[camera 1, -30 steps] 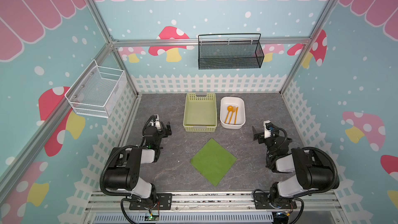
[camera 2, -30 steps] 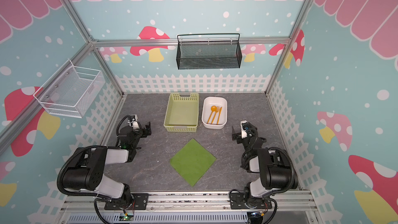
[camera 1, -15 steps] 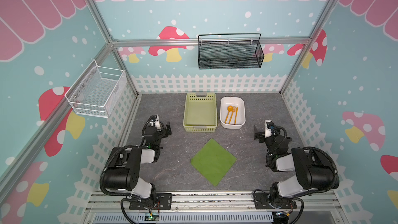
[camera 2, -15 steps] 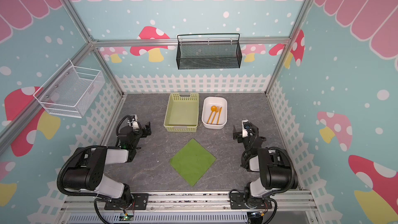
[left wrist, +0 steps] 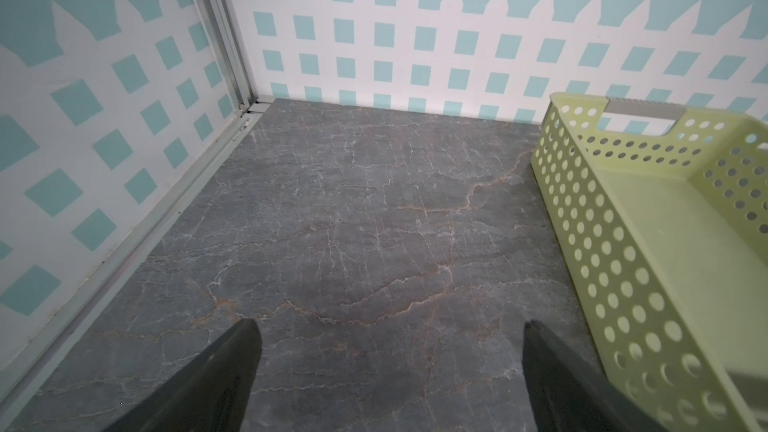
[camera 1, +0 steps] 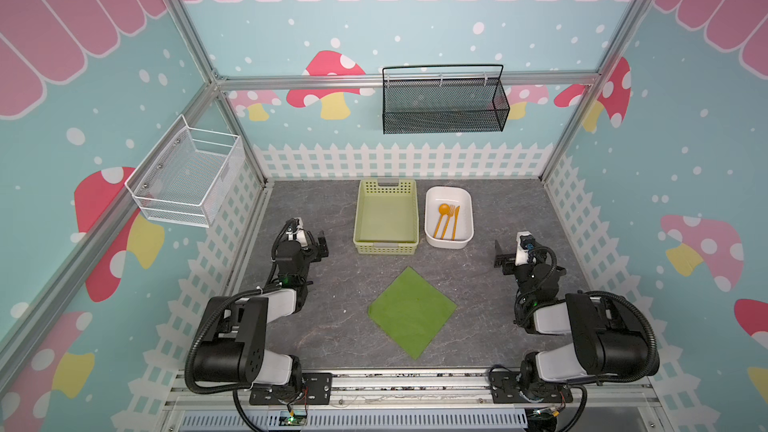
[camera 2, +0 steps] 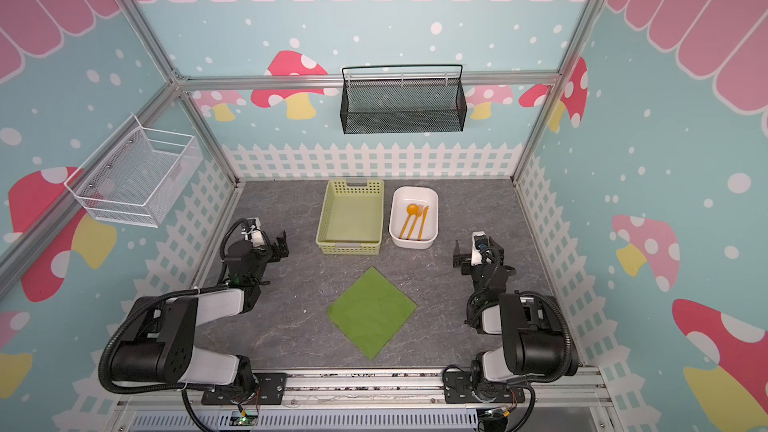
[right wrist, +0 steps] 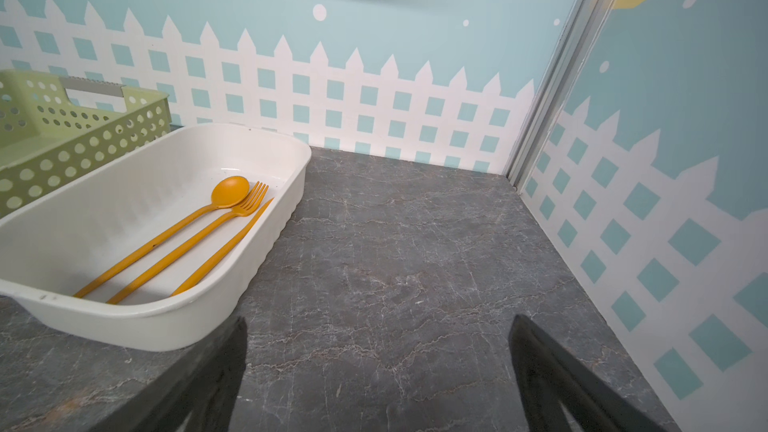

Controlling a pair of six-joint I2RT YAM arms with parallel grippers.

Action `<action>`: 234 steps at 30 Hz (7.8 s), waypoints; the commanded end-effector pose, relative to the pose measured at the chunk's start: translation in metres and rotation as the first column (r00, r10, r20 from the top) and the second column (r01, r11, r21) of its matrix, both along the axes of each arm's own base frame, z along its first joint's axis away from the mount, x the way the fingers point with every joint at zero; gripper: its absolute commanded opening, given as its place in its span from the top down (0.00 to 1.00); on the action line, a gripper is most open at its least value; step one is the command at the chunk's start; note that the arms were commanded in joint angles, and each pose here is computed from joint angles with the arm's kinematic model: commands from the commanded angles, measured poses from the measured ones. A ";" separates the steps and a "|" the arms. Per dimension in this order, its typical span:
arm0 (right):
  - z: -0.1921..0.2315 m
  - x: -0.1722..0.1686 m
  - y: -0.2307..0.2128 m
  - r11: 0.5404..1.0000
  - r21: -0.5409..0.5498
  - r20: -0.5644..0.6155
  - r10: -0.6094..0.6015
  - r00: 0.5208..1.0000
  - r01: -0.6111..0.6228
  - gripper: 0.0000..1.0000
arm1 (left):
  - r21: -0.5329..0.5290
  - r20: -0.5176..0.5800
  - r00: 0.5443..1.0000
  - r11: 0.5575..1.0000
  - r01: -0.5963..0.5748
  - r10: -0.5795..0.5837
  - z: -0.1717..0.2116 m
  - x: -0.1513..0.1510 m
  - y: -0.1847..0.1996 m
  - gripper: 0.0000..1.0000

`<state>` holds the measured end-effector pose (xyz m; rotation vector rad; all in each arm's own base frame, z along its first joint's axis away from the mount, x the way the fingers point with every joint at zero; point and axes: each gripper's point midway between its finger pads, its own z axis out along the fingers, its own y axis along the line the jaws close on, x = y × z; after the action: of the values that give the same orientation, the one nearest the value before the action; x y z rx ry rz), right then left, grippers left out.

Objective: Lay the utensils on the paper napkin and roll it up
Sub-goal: 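Raise both arms and move the right gripper toward the white tub, then lower the right gripper into the tub and grasp the orange spoon handle, then lift the orange spoon out of the tub with the right gripper, then carry the spoon over the green napkin with the right gripper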

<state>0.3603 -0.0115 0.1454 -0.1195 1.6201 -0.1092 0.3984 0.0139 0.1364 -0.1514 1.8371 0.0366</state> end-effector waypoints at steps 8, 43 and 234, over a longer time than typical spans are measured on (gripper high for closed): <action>0.024 0.011 0.001 1.000 0.007 -0.044 0.005 0.999 -0.004 0.03 | -0.004 -0.099 0.995 1.000 -0.030 0.030 0.036 0.000 -0.025 0.01; 0.038 0.054 0.112 0.901 0.434 -0.581 0.266 0.769 0.015 0.35 | -0.250 -0.387 0.841 0.921 0.298 -0.377 0.070 -0.020 -0.120 0.06; -0.044 -0.082 0.301 0.898 0.404 -0.864 0.313 0.394 0.175 0.97 | -0.256 -0.367 0.872 0.937 0.239 -0.323 0.086 -0.029 -0.098 0.10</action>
<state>0.2806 0.2782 0.0935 0.0434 2.7949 0.4181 0.3747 -0.0861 0.2255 -0.0102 2.2468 -0.3486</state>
